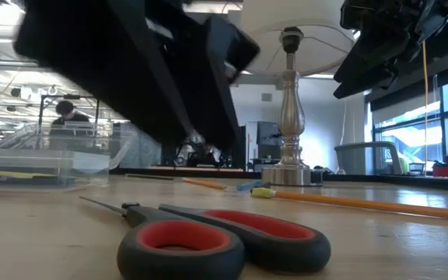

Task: Pick & place school supplies into a supply box
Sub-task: Put the black scissors into the transparent supply box

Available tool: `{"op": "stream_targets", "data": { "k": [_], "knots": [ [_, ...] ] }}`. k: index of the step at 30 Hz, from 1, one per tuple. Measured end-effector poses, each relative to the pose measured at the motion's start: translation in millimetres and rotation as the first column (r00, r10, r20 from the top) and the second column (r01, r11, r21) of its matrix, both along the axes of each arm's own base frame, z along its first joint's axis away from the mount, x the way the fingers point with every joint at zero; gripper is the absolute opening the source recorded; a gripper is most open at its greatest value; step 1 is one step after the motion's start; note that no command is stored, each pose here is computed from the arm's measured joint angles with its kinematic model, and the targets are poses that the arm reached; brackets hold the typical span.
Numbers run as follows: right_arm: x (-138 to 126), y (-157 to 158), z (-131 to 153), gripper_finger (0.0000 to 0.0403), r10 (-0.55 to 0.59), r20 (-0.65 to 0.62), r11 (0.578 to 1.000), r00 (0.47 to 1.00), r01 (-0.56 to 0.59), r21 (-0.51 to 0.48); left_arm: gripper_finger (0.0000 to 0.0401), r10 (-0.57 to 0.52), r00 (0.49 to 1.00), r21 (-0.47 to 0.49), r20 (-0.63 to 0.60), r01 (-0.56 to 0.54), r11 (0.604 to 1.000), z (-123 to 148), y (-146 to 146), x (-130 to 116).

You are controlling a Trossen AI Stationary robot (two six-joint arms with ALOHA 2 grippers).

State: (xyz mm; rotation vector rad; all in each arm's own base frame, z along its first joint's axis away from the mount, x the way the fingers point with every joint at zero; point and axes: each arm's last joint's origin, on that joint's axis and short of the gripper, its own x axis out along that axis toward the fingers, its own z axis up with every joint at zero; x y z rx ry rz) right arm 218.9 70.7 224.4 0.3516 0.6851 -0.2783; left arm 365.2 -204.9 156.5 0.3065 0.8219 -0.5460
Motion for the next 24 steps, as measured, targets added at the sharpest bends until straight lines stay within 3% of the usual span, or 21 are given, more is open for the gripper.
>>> {"op": "stream_targets", "data": {
  "k": [14, 24],
  "knots": [
    [0.0, 0.0, -0.1, 0.0211, -0.002, 0.000, 1.000, 1.000, 0.002, 0.002, 0.0135, -0.020, 1.000, 0.094, 0.013, 0.019, 0.995, -37.2, -1.1, 9.9],
    [0.0, 0.0, -0.1, 0.0211, -0.002, 0.000, 1.000, 1.000, 0.002, 0.001, 0.0122, -0.053, 0.997, 0.025, -0.063, 0.055, 0.998, -58.2, -3.3, 11.7]
  ]
}}
